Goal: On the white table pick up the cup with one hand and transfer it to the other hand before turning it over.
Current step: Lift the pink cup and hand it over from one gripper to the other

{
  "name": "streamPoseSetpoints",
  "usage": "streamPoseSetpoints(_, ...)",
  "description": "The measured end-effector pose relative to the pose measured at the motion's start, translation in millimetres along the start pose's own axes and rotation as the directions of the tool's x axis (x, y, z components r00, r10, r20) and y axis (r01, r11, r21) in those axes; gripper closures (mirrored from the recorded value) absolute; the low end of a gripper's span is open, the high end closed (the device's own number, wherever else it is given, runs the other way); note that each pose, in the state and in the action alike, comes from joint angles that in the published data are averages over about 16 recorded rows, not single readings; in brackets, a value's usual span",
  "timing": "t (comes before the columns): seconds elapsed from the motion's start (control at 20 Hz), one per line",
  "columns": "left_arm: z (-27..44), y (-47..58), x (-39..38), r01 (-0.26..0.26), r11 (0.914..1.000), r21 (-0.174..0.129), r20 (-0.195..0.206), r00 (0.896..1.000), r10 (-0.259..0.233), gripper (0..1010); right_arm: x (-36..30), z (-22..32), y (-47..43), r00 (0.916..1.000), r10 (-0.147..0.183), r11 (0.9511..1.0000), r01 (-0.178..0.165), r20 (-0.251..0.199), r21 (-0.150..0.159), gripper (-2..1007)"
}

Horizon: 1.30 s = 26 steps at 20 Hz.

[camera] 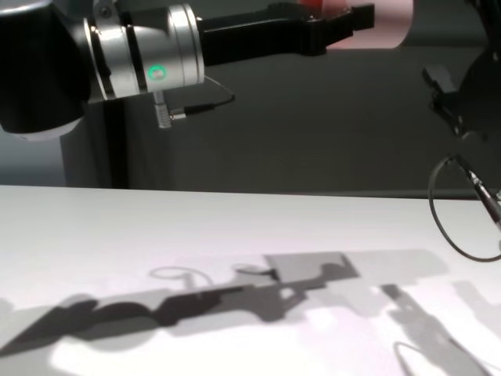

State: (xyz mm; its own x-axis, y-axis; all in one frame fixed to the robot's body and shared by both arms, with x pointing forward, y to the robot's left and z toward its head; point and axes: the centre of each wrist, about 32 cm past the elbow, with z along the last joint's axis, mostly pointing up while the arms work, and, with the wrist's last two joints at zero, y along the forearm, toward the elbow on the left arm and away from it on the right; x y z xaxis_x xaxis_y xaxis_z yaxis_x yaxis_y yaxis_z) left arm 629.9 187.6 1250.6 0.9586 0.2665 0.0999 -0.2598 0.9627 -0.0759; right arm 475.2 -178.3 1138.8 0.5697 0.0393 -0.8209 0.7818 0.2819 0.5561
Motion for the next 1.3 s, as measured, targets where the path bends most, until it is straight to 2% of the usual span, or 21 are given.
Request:
streamPoseSetpoints(0.25,0.0,0.0,0.0,0.0,1.0,0.0,0.0,1.0,0.0,962,0.7,-3.2,9.5,0.9977,0.013,0.9998,-0.012,-0.066,0.017,3)
streamPoseSetpoints(0.65,0.0,0.0,0.0,0.0,1.0,0.0,0.0,1.0,0.0,962,5.4,-10.0,20.1,0.9888,0.015,0.9997,-0.012,-0.148,0.023,3)
streamPoseSetpoints(1.0,0.0,0.0,0.0,0.0,1.0,0.0,0.0,1.0,0.0,962,10.6,-14.0,25.4,0.9833,0.012,0.9996,-0.007,-0.182,0.026,3)
streamPoseSetpoints(1.3,0.0,0.0,0.0,0.0,1.0,0.0,0.0,1.0,0.0,962,15.5,-14.1,29.0,0.981,0.008,0.9994,-0.001,-0.194,0.035,3)
